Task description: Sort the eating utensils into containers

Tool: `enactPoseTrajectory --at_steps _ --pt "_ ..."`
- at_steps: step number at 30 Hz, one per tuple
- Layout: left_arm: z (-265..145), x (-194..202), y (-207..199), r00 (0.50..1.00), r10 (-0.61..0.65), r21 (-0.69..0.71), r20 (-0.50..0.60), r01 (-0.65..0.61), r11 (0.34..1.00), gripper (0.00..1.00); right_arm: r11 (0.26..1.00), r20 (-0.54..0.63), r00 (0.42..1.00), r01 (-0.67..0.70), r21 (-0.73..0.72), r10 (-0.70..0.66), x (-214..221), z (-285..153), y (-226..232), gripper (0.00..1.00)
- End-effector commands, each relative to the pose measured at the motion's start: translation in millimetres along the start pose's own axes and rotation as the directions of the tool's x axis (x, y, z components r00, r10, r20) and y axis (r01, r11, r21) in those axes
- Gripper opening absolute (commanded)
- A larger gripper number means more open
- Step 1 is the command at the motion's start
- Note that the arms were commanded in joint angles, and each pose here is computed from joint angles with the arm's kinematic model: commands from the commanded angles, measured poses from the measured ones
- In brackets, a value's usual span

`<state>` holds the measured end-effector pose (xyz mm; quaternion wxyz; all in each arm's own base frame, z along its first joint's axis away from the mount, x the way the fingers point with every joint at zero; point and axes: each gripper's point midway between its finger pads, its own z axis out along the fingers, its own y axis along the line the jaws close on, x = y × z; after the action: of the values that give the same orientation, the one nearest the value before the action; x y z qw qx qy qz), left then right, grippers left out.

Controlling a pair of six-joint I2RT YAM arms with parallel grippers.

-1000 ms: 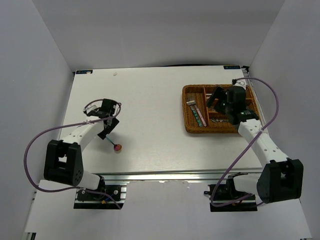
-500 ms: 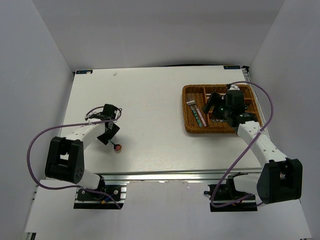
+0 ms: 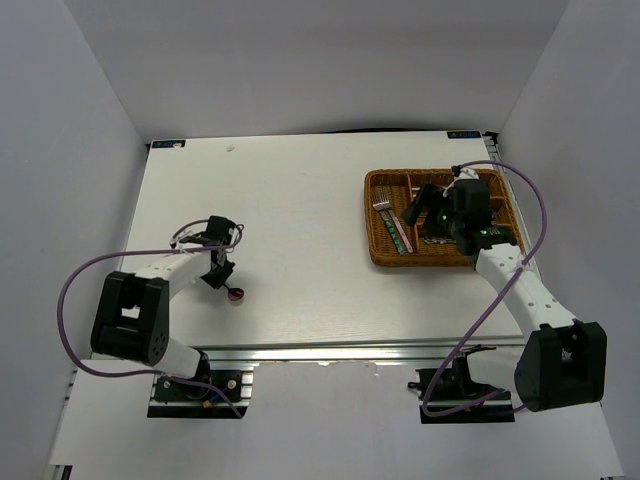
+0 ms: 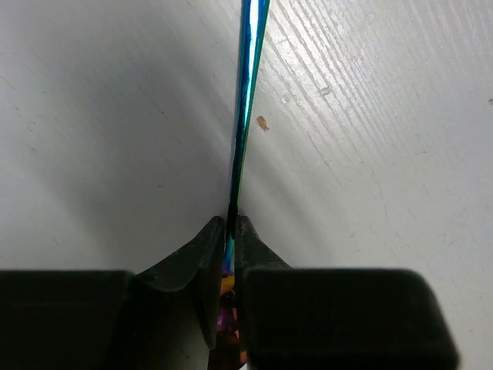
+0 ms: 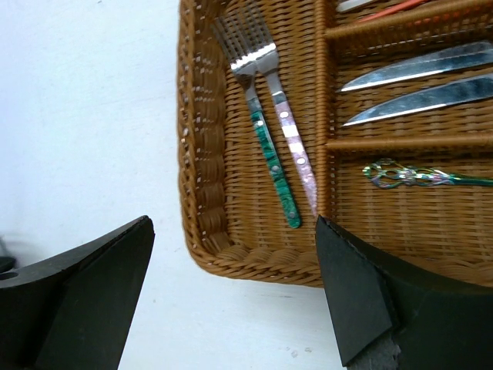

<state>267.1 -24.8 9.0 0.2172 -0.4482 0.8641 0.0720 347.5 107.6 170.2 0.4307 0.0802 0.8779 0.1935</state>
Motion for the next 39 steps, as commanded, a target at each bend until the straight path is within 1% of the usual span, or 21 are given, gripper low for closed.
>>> enactPoseTrajectory --at_steps 1,2,3,5,8,9,11,13,16,19,21,24,25,27,30,32,33,34,36,37,39 --pt "16.9 38.4 22.0 0.992 -0.002 -0.042 -0.128 -0.004 0.999 0.21 0.992 0.036 0.999 0.010 -0.123 -0.006 -14.9 -4.3 25.1 0.89" --pt "18.1 41.1 21.1 0.991 -0.001 -0.030 -0.136 -0.003 1.000 0.17 0.990 0.029 1.000 0.011 -0.141 -0.007 -14.4 -4.1 28.3 0.89" --pt "19.8 45.4 25.7 0.989 0.009 -0.034 -0.150 -0.014 0.999 0.06 0.988 0.018 1.000 0.010 -0.154 -0.008 -13.4 -3.1 30.8 0.89" --pt "19.8 48.2 26.9 0.987 0.015 -0.028 -0.160 -0.020 0.999 0.00 0.978 -0.002 1.000 0.006 -0.207 -0.007 -9.8 -3.9 39.9 0.89" --pt "18.2 54.0 23.8 0.983 0.036 0.022 -0.179 -0.032 0.999 0.00 0.960 -0.022 1.000 -0.007 -0.280 0.001 -6.9 -6.4 52.0 0.89" --pt "15.5 53.1 22.7 0.983 0.055 0.047 -0.174 -0.048 0.998 0.00 0.949 -0.007 1.000 -0.004 -0.314 0.002 -11.2 -7.1 57.1 0.89" --pt "11.3 47.7 17.8 0.985 0.075 0.083 -0.152 -0.063 0.995 0.00 0.908 -0.051 0.999 -0.015 -0.419 -0.008 -0.2 -11.5 71.3 0.89" --pt "1.1 37.0 13.6 0.991 0.084 0.128 -0.108 -0.070 0.989 0.00 0.859 -0.089 0.996 -0.030 -0.511 -0.018 8.0 -12.9 84.8 0.89" --pt "-17.3 19.5 3.5 0.996 0.089 0.208 -0.033 -0.080 0.975 0.00 0.810 -0.174 0.985 -0.087 -0.580 -0.018 24.3 -10.7 95.5 0.89" --pt "-32.1 11.6 -5.4 0.993 0.115 0.266 0.005 -0.113 0.957 0.00 0.783 -0.224 0.974 -0.114 -0.611 -0.033 42.5 -5.4 108.1 0.88" --pt "-45.1 11.8 -18.1 0.989 0.150 0.333 0.014 -0.146 0.931 0.00 0.774 -0.257 0.965 -0.121 -0.621 -0.056 57.3 -1.7 119.5 0.87" --pt "-56.2 22.7 -34.1 0.984 0.178 0.430 -0.011 -0.156 0.889 0.00 0.786 -0.278 0.960 -0.141 -0.602 -0.041 70.2 6.0 133.4 0.86" --pt "-58.4 24.4 -37.6 0.983 0.183 0.445 -0.012 -0.158 0.881 0.00 0.798 -0.287 0.958 -0.160 -0.581 -0.016 72.2 10.2 135.7 0.85" --pt "-67.3 33.0 -45.9 0.976 0.216 0.476 -0.007 -0.186 0.860 0.00 0.796 -0.291 0.957 -0.163 -0.582 -0.017 81.7 14.0 151.0 0.84" --pt "-89.2 46.6 -68.4 0.961 0.274 0.571 0.021 -0.237 0.786 0.00 0.792 -0.313 0.950 -0.186 -0.581 -0.006 94.4 19.8 172.1 0.83" --pt "-109.8 59.4 -86.8 0.946 0.321 0.647 0.045 -0.272 0.712 0.00 0.798 -0.354 0.935 -0.233 -0.556 0.026 107.1 24.8 180.4 0.82" --pt "-115.3 63.8 -91.2 0.940 0.337 0.667 0.056 -0.286 0.688 0.00 0.800 -0.340 0.939 -0.241 -0.549 0.049 105.7 28.3 183.1 0.81" --pt "-127.1 72.6 -99.9 0.931 0.359 0.709 0.067 -0.298 0.639 0.00 0.802 -0.343 0.937 -0.256 -0.540 0.068 108.3 30.1 184.7 0.81" --pt "-136.0 78.3 -106.2 0.924 0.372 0.745 0.087 -0.308 0.592 0.00 0.809 -0.350 0.930 -0.288 -0.512 0.109 115.2 35.3 189.3 0.80" --pt "-149.3 86.8 -113.3 0.917 0.390 0.791 0.086 -0.301 0.532 0.00 0.809 -0.347 0.931 -0.290 -0.511 0.115 114.4 36.8 193.9 0.80" --pt "-157.7 94.4 -117.0 0.910 0.405 0.821 0.091 -0.299 0.487 0.00 0.816 -0.362 0.925 -0.295 -0.498 0.114 122.8 41.5 200.6 0.80"
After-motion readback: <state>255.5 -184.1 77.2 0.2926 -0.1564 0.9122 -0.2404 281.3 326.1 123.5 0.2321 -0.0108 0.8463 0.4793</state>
